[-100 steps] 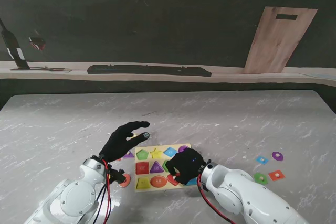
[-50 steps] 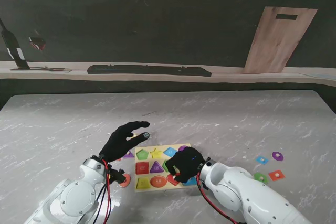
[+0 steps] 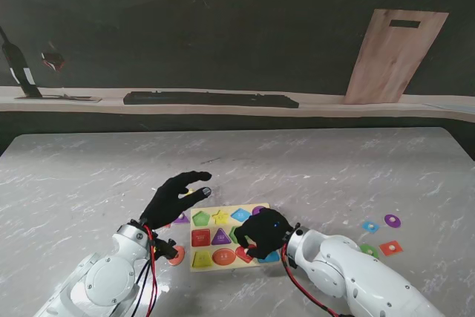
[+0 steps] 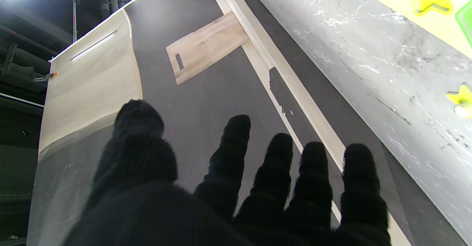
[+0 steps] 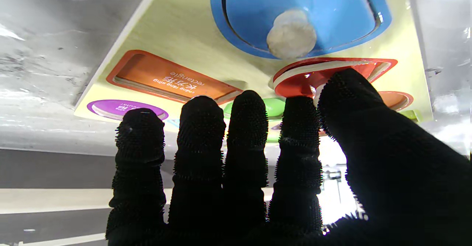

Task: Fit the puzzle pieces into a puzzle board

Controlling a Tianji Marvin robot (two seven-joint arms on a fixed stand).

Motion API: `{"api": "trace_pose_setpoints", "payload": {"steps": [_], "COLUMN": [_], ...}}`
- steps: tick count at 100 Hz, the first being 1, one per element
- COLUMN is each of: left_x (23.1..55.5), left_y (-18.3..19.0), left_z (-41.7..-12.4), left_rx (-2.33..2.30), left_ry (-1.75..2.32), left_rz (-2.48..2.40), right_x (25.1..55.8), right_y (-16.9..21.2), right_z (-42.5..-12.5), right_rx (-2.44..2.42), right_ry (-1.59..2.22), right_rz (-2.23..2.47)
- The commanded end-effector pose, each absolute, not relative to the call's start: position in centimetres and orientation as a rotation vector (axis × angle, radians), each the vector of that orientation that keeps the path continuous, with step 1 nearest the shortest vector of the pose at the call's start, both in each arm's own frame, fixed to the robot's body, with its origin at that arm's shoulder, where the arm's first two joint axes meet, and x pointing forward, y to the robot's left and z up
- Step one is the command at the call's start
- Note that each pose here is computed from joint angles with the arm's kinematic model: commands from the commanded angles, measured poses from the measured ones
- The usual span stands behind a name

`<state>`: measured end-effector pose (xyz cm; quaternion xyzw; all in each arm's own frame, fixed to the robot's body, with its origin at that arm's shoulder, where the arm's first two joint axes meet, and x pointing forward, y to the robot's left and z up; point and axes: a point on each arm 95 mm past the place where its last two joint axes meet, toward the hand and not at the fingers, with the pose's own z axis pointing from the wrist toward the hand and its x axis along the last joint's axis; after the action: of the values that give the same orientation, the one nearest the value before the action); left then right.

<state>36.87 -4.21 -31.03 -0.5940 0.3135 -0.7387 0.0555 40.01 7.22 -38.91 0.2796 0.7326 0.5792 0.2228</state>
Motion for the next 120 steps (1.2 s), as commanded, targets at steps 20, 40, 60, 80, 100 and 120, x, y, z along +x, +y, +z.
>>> {"api": "trace_pose_setpoints", "payload": {"steps": [20, 40, 60, 80, 100, 120], "left_x": [36.91, 36.92, 36.99, 37.05, 37.07, 37.07], "left_y": [-4.36, -4.36, -4.37, -4.36, -4.36, -4.35], "left_z": [-31.08, -31.08, -31.12, -31.12, -31.11, -31.11], "left_rx": [-1.813, -1.814, -1.818, -1.819, -1.818, -1.818], "left_ry": [0.951, 0.952, 0.954, 0.954, 0.955, 0.957], "left_rz": [-2.243, -2.243, -2.241, -2.239, -2.238, -2.237], "right_x": [38.74, 38.81, 38.85, 38.95, 38.91, 38.82], "right_y": [6.61, 6.75, 6.79, 6.8, 6.68, 6.53], "right_z": [-41.1, -41.21, -41.28, -41.45, -41.52, -41.48], "right_rx": [0.847, 0.86, 0.887, 0.911, 0.929, 0.916], "right_ry": [2.083, 2.074, 2.065, 2.044, 2.015, 2.021], "right_rz": [1.573, 1.585, 1.596, 1.615, 1.633, 1.628]}}
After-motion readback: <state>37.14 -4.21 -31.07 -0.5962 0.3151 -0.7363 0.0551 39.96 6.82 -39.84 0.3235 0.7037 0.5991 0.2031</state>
